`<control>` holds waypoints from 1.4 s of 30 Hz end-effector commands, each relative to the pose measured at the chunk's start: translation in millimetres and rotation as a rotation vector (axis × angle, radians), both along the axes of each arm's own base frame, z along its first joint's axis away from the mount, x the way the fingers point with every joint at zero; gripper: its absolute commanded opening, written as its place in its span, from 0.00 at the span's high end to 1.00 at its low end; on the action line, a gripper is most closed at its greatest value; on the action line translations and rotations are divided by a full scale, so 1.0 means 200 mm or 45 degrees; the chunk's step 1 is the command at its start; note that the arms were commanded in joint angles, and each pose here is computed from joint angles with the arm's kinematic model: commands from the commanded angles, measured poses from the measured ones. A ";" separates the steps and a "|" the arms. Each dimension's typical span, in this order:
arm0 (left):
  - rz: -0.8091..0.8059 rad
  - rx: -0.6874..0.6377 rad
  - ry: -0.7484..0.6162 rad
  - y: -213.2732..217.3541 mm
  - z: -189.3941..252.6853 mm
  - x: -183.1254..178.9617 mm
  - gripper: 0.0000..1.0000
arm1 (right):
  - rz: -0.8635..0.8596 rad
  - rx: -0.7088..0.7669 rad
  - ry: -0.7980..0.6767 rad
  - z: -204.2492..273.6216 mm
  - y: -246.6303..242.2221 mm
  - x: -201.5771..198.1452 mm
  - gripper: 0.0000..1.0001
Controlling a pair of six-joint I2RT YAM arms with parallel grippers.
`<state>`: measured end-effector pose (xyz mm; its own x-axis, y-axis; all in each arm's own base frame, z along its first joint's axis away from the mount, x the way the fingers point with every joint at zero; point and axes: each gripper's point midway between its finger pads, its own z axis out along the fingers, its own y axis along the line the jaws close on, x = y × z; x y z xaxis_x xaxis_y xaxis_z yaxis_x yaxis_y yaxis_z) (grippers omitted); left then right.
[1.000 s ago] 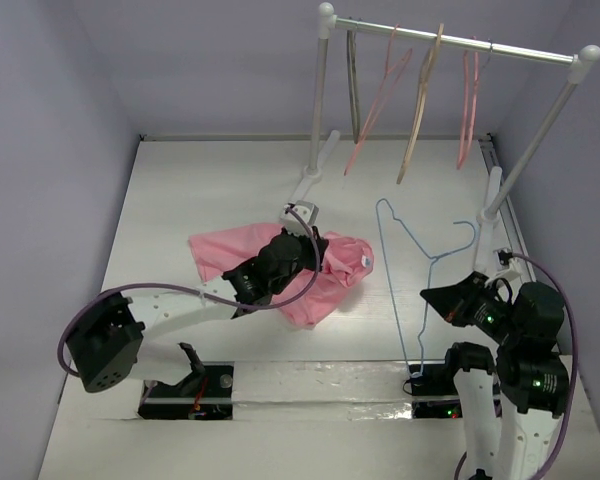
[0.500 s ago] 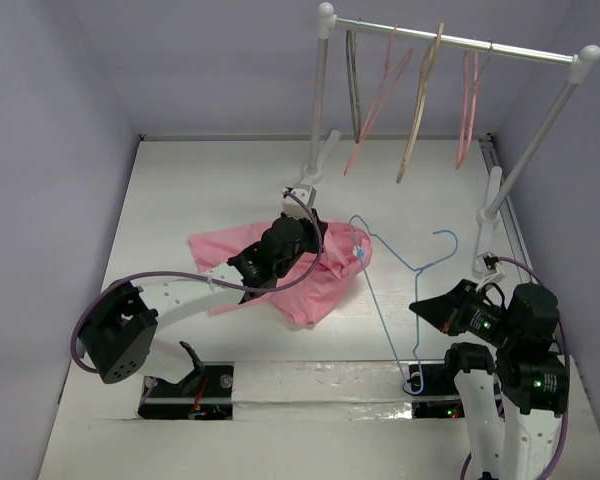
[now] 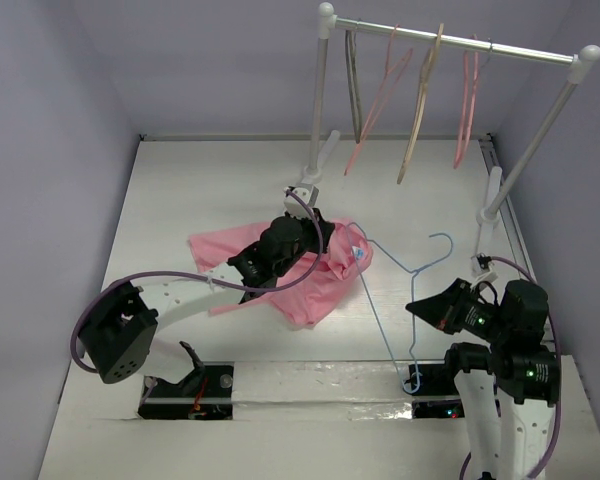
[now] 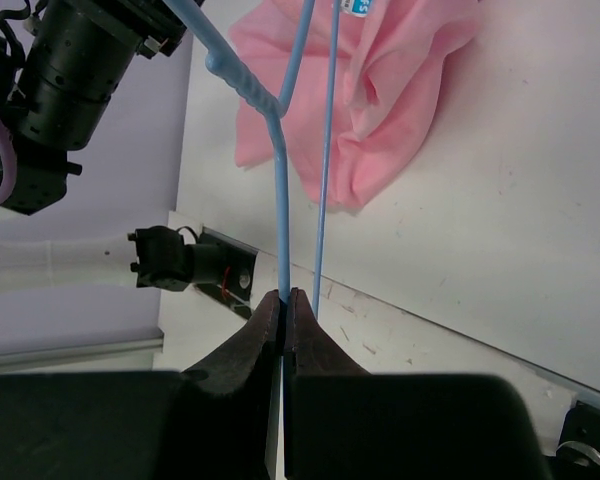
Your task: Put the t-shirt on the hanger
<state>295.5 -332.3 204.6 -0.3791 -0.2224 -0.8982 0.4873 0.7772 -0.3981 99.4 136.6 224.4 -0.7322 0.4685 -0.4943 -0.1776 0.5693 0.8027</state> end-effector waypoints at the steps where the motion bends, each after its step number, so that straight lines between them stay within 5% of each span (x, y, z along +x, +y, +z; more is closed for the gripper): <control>1: 0.001 -0.092 -0.062 -0.02 0.12 0.00 1.00 | 0.042 -0.005 -0.124 0.11 0.01 0.00 1.00; 33: -0.096 -0.140 -0.062 -0.15 0.16 0.02 1.00 | 0.081 0.091 0.008 -0.02 0.04 0.04 1.00; 42: -0.166 -0.143 -0.028 -0.17 0.12 -0.07 1.00 | 0.004 0.017 -0.084 0.03 -0.01 0.25 1.00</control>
<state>286.6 -362.8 197.3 -0.4280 -0.2037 -0.8805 0.5537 0.7109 -0.4336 125.1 138.6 210.2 -0.7715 0.4783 -0.4196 -0.1308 0.5262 0.8402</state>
